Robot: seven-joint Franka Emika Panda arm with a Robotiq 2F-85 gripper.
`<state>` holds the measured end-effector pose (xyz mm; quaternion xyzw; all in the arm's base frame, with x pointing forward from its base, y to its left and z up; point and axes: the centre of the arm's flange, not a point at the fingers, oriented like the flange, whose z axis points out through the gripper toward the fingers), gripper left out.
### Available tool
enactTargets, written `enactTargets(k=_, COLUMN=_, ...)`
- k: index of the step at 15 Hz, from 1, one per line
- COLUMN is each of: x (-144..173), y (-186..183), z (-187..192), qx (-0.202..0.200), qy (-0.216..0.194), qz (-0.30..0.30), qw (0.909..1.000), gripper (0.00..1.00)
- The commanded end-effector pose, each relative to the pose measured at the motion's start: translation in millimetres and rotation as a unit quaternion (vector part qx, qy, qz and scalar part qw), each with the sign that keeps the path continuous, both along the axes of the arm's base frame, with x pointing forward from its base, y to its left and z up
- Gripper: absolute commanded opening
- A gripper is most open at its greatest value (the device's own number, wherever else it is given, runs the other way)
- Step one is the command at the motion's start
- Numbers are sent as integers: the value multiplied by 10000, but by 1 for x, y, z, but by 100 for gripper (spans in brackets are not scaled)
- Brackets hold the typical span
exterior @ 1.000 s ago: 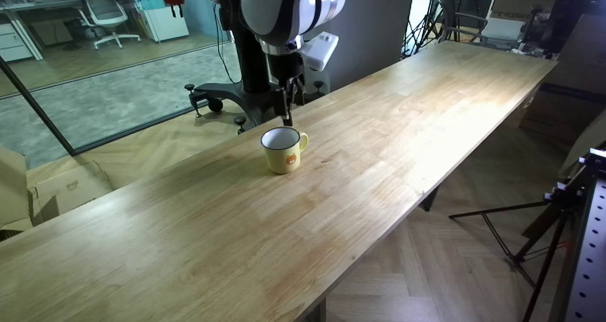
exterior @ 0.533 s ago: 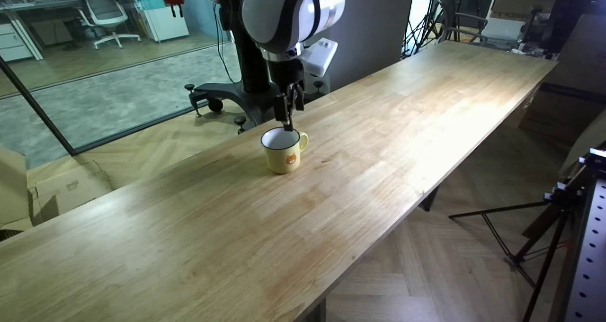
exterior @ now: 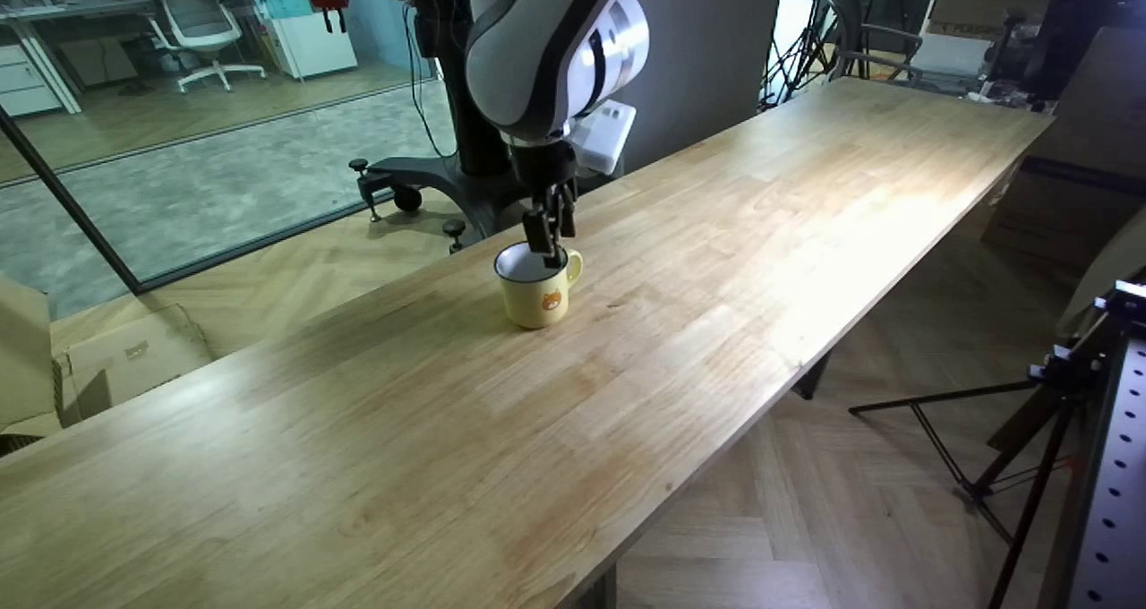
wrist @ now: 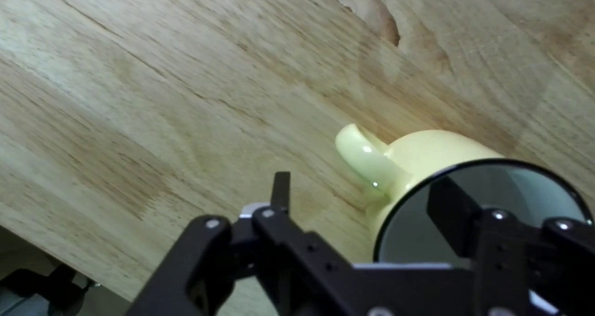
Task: Slide the cup forward
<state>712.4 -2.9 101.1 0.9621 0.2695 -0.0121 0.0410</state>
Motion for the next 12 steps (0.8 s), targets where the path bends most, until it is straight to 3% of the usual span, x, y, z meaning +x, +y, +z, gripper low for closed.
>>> enactTargets(k=1, x=18, y=2, z=-5, qx=-84, qy=-85, qz=180, qw=9998, gripper=45)
enactTargets(k=8, x=13, y=37, z=-13, qx=6, qy=23, qz=664, qw=9978, gripper=1)
enactTargets(k=10, x=13, y=43, z=-14, qx=59, qy=91, qz=783, qw=9969, gripper=0)
enactTargets(k=12, x=4, y=38, z=-11, qx=42, qy=45, qz=658, qw=9978, gripper=11)
